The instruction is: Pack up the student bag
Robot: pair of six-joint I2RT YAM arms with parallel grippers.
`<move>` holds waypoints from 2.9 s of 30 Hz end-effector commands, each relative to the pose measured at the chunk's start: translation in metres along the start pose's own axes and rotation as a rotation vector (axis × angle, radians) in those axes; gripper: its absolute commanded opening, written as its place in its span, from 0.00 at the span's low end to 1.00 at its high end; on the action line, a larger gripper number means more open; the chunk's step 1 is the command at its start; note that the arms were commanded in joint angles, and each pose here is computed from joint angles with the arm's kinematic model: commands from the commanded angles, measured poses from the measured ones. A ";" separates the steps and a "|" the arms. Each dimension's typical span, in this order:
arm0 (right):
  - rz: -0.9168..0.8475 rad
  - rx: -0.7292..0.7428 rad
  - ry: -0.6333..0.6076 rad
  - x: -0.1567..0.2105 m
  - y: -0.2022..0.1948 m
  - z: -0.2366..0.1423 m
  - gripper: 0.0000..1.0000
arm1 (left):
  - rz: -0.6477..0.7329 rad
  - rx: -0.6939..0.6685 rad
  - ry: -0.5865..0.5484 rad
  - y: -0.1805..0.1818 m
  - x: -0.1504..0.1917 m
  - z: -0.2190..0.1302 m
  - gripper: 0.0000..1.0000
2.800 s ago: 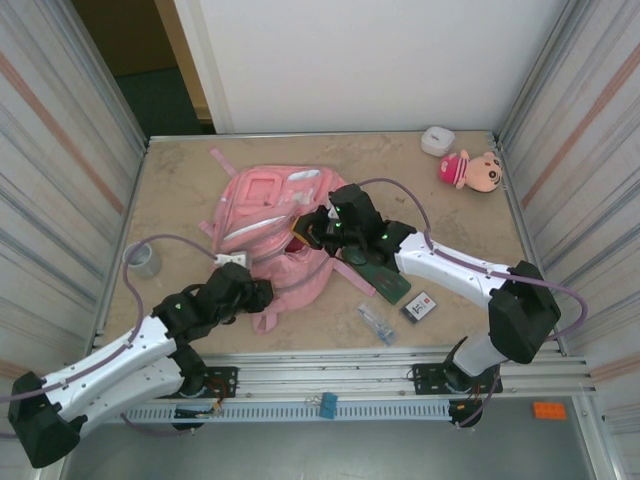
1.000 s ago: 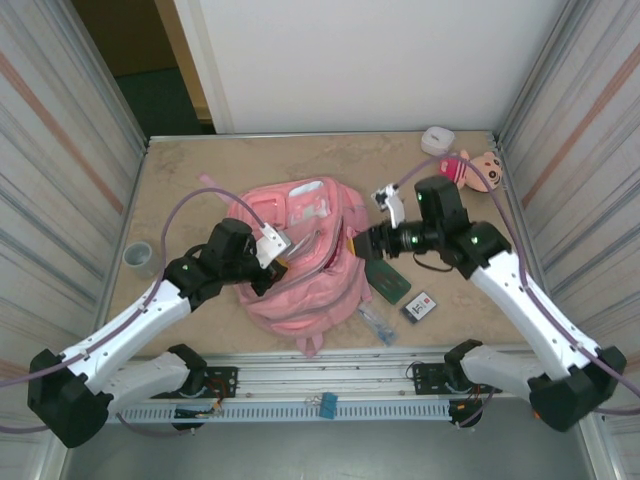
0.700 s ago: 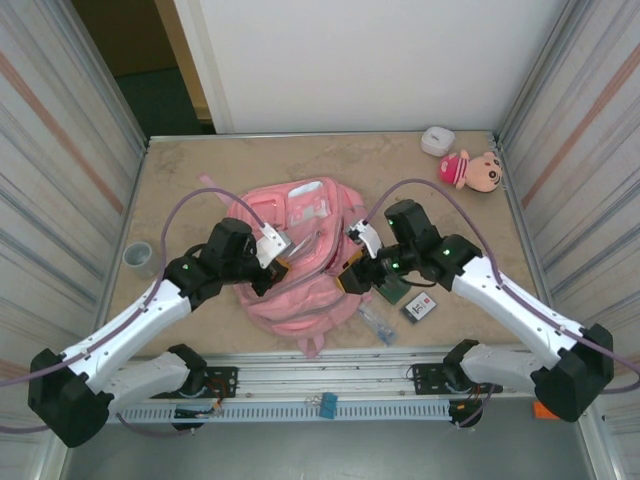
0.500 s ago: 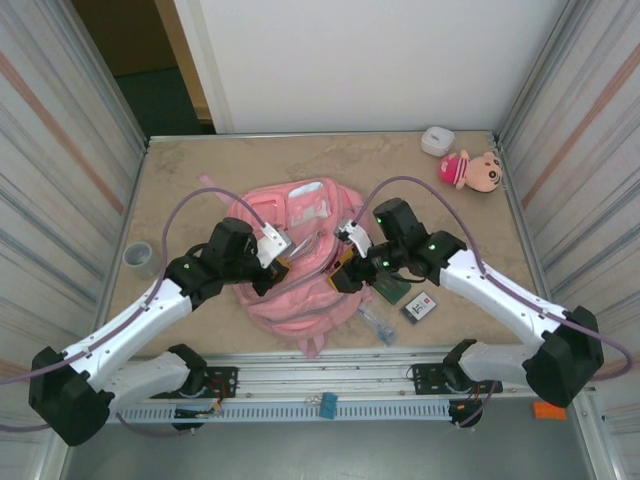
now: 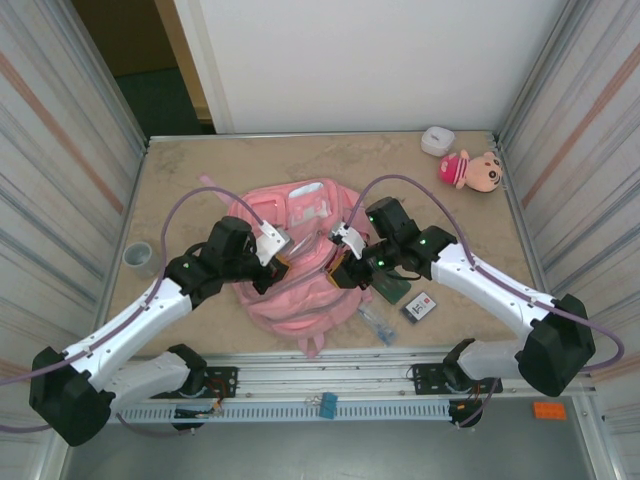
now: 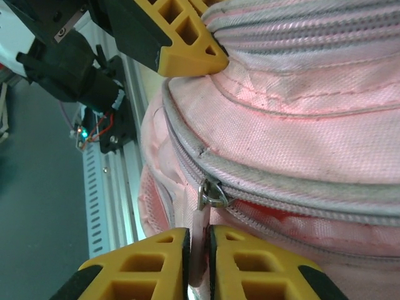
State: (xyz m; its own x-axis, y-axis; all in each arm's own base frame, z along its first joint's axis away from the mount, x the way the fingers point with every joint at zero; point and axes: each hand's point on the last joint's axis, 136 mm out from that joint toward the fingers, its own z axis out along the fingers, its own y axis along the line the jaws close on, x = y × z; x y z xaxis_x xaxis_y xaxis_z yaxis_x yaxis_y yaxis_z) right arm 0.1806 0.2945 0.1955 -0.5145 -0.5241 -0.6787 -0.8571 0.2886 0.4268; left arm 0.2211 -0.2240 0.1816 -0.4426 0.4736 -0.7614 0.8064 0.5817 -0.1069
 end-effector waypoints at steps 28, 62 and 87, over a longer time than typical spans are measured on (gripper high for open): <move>0.256 0.163 -0.066 -0.029 0.026 0.028 0.00 | -0.299 -0.221 -0.193 0.039 -0.076 0.000 0.00; 0.859 0.026 -0.516 -0.093 -0.036 -0.004 0.59 | 0.021 0.155 -0.321 -0.011 -0.094 -0.020 0.00; 0.808 0.063 -0.632 -0.133 -0.030 -0.007 0.00 | -0.717 -0.124 -0.031 -0.044 0.040 -0.010 0.46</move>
State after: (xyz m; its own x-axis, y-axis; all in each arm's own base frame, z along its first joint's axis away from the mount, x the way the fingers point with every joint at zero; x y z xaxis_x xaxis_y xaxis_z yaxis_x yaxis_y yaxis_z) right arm 0.2631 0.3392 0.2260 -0.8962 0.3190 -0.3082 -0.1202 0.4940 0.8611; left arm 0.1504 -0.2297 0.1670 -0.8169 0.0820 -0.5709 0.4131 0.7740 -0.4799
